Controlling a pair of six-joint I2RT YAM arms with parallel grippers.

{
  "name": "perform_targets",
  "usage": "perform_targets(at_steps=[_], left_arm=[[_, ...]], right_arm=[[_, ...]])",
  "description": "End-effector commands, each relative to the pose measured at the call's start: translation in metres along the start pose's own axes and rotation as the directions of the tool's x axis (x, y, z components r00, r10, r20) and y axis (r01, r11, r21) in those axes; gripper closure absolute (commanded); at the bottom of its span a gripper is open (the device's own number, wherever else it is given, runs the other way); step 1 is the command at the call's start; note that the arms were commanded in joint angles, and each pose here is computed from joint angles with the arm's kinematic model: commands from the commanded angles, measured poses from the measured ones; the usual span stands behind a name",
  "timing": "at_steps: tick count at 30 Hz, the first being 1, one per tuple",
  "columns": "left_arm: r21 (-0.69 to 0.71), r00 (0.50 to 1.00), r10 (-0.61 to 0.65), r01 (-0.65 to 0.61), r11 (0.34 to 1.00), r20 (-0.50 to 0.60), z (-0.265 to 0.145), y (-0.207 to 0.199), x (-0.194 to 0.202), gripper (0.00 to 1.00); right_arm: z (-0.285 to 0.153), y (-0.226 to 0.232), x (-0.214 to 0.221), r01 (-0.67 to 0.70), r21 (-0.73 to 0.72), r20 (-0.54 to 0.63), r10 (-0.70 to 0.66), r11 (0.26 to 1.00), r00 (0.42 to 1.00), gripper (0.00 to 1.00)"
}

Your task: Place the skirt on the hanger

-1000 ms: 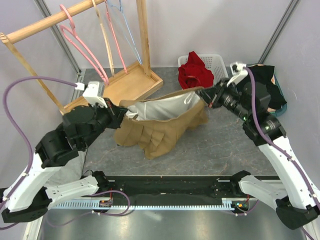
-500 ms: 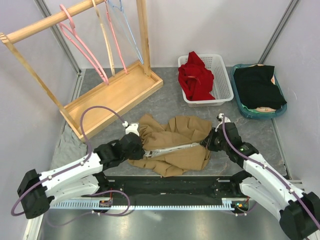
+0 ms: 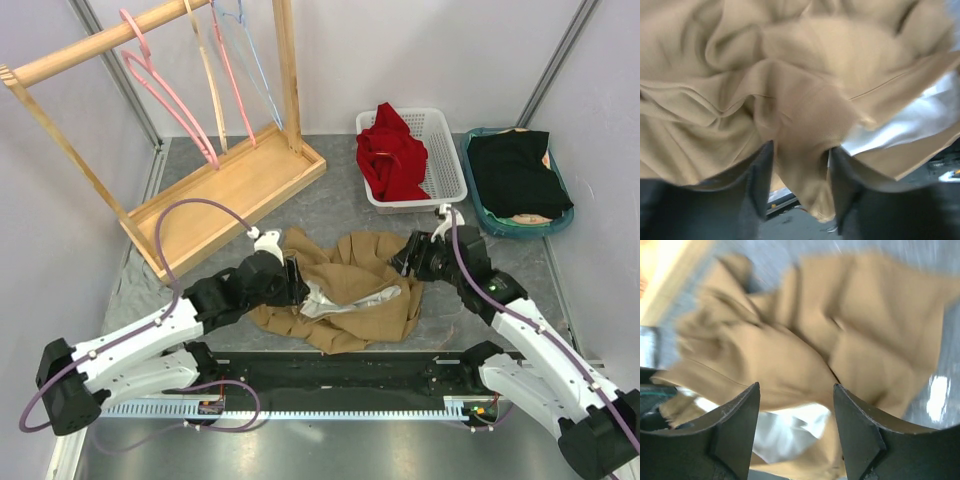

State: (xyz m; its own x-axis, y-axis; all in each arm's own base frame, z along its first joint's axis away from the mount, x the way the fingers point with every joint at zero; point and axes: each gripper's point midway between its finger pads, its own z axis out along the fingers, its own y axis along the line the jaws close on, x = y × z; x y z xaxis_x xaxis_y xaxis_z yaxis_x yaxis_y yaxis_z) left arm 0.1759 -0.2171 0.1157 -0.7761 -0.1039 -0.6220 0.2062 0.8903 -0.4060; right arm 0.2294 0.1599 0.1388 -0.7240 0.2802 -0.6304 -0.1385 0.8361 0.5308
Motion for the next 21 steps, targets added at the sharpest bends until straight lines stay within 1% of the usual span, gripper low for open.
perform_targets(at_steps=[1,2,3,6,7,8,9,10,11,13,14,16,17,19,20,21], left_arm=[[-0.023,0.995,0.023,-0.02,1.0,0.102,-0.032,-0.004,-0.039,0.34],[-0.02,0.991,0.016,-0.014,1.0,0.131,-0.041,-0.006,-0.048,0.3],[-0.035,0.992,0.027,-0.022,0.999,0.124,-0.046,-0.002,-0.047,0.28],[-0.034,0.984,0.03,-0.024,0.999,0.177,-0.065,-0.004,-0.065,0.26],[-0.055,0.983,0.046,-0.037,0.998,0.176,-0.071,0.0,-0.066,0.26],[-0.067,0.973,0.042,-0.027,0.997,0.225,-0.085,-0.002,-0.082,0.25],[-0.083,0.968,0.044,-0.024,0.996,0.248,-0.093,0.0,-0.091,0.25],[-0.134,0.968,0.063,-0.031,0.991,0.241,-0.102,0.01,-0.091,0.25],[-0.162,0.947,0.055,-0.003,0.987,0.316,-0.122,0.011,-0.115,0.25],[-0.211,0.925,0.049,0.034,0.977,0.377,-0.146,0.019,-0.133,0.25],[-0.234,0.896,0.044,0.067,0.97,0.441,-0.171,0.024,-0.152,0.24],[-0.247,0.863,0.051,0.087,0.965,0.502,-0.195,0.026,-0.171,0.23],[-0.24,0.829,0.038,0.117,0.964,0.558,-0.215,0.025,-0.188,0.23],[-0.245,0.807,0.056,0.111,0.963,0.588,-0.228,0.021,-0.202,0.23],[-0.232,0.776,0.044,0.133,0.964,0.629,-0.243,0.018,-0.216,0.23],[-0.233,0.766,0.05,0.132,0.963,0.641,-0.247,0.016,-0.222,0.23]], right_arm=[[-0.028,0.037,-0.045,0.102,-0.075,0.09,-0.095,0.992,0.991,0.32],[-0.031,0.04,-0.048,0.112,-0.078,0.095,-0.104,0.991,0.99,0.32],[-0.033,0.042,-0.05,0.126,-0.084,0.097,-0.117,0.988,0.988,0.32],[-0.036,0.053,-0.054,0.148,-0.129,0.1,-0.136,0.98,0.986,0.32],[-0.036,0.056,-0.056,0.153,-0.14,0.098,-0.14,0.978,0.985,0.32],[-0.036,0.057,-0.056,0.157,-0.144,0.095,-0.144,0.977,0.985,0.33],[-0.036,0.059,-0.056,0.157,-0.149,0.092,-0.144,0.976,0.985,0.33],[-0.036,0.061,-0.057,0.159,-0.156,0.095,-0.145,0.975,0.985,0.33],[-0.036,0.062,-0.057,0.157,-0.16,0.096,-0.143,0.975,0.985,0.33],[-0.037,0.064,-0.059,0.158,-0.171,0.103,-0.142,0.973,0.984,0.33],[-0.037,0.065,-0.058,0.157,-0.175,0.102,-0.141,0.972,0.985,0.33],[-0.037,0.067,-0.059,0.154,-0.185,0.105,-0.136,0.971,0.985,0.33],[-0.037,0.067,-0.057,0.152,-0.192,0.103,-0.134,0.97,0.986,0.33],[-0.035,0.068,-0.056,0.147,-0.2,0.102,-0.128,0.969,0.986,0.33],[-0.035,0.069,-0.056,0.14,-0.205,0.099,-0.122,0.969,0.988,0.33],[-0.035,0.069,-0.055,0.139,-0.21,0.099,-0.121,0.968,0.988,0.33]])
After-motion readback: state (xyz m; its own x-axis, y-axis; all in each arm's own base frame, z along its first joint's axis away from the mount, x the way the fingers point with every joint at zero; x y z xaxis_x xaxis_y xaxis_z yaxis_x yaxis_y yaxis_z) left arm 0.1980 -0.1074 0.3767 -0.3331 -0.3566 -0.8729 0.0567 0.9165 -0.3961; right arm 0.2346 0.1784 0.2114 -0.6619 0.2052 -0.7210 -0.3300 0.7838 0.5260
